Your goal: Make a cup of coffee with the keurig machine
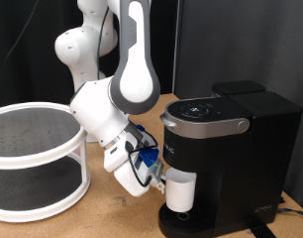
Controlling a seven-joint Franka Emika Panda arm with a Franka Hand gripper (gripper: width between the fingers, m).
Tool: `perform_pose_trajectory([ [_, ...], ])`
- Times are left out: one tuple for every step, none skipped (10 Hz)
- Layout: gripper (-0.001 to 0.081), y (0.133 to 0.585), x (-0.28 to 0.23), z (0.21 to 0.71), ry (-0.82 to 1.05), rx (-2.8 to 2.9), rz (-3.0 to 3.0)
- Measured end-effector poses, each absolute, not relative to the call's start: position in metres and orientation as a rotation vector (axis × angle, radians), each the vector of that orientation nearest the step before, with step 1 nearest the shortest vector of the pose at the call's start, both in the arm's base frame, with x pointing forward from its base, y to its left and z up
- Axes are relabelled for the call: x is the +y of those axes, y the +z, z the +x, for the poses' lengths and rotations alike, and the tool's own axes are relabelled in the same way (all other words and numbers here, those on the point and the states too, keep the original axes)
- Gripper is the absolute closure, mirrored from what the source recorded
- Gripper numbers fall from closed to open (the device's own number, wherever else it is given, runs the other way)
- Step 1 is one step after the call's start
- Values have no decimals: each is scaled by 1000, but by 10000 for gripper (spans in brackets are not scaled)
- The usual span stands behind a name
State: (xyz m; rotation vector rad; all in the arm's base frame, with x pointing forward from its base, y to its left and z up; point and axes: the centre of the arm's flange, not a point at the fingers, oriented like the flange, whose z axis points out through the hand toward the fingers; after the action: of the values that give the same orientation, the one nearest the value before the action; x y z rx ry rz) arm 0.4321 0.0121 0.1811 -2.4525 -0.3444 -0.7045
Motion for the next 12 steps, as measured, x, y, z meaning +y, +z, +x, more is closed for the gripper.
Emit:
perform_pose_trajectory([
  [746, 178, 13, 434, -704, -339, -2459],
  [746, 174, 14, 435, -703, -336, -2467],
  [746, 171, 15, 438, -704, -332, -2473],
  [746, 169, 16, 439, -706, -329, -2477],
  [746, 167, 16, 442, -707, -326, -2482],
  [746, 165, 16, 444, -710, -323, -2480],
  [746, 163, 16, 446, -710, -323, -2477],
  [746, 162, 16, 447, -708, -324, -2475],
  [746, 162, 16, 447, -709, -324, -2473],
  [746, 161, 16, 447, -708, -324, -2472],
  [559, 161, 16, 447, -707, -323, -2472],
  [419, 160, 15, 447, -707, -320, -2470],
])
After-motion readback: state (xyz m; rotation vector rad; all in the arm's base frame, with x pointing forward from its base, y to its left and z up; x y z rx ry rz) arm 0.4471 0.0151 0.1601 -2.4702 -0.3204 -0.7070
